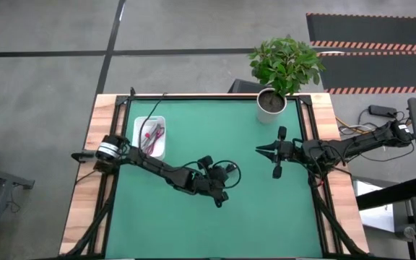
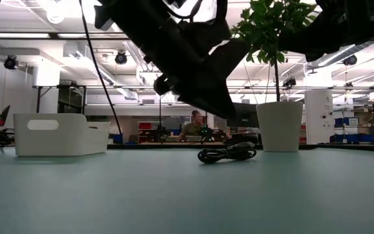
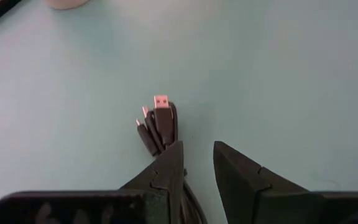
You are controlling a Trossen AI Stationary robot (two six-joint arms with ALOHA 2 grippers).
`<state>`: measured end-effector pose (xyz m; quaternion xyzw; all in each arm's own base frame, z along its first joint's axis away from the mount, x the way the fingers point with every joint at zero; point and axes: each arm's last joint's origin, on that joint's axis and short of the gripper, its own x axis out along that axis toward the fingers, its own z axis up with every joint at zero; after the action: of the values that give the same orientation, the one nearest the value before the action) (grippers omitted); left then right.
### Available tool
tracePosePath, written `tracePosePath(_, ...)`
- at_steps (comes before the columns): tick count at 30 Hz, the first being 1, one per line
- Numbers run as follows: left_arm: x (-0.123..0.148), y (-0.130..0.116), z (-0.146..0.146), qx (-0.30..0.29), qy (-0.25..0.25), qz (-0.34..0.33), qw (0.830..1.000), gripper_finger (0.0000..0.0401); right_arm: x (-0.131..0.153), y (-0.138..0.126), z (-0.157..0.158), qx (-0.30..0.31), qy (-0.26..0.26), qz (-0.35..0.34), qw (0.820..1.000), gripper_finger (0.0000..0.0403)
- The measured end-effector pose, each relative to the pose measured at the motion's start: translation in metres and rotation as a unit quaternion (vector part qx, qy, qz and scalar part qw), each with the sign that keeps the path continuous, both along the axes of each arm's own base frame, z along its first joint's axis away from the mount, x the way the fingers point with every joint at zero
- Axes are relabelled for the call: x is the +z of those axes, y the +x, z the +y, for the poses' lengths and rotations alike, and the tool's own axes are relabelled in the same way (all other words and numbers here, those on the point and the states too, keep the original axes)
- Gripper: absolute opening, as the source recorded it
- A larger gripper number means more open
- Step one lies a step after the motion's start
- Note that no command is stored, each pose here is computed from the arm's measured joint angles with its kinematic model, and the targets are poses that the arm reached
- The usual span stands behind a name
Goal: Pick and place USB-C Cables
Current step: Put the black charger cable into the white bin
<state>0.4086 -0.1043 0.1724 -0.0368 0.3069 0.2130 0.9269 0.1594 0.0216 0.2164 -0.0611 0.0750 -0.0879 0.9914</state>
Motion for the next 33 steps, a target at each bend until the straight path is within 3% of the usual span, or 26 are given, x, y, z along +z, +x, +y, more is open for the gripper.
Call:
tracePosePath(8,-0.0035,-0.0011,0.0014,0.003,0.0,0.004,1.0,0.0088,-0.0003,0.0,0.0,0.0,-0.001,0.002,1.0,0.0027)
tracePosePath(22,-0.0029,0.001,0.0068,0.011,-0.002,-0.005,1.0,0.0217,-0.001,-0.0001,0.0,0.0,-0.002,0.005,1.0,0.0027)
tracePosePath(33,-0.0064,-0.0009,0.0077,0.013,0.0,-0.003,1.0,0.0228,-0.0024,-0.0003,-0.0001,0.0,-0.002,0.011,1.0,0.0027)
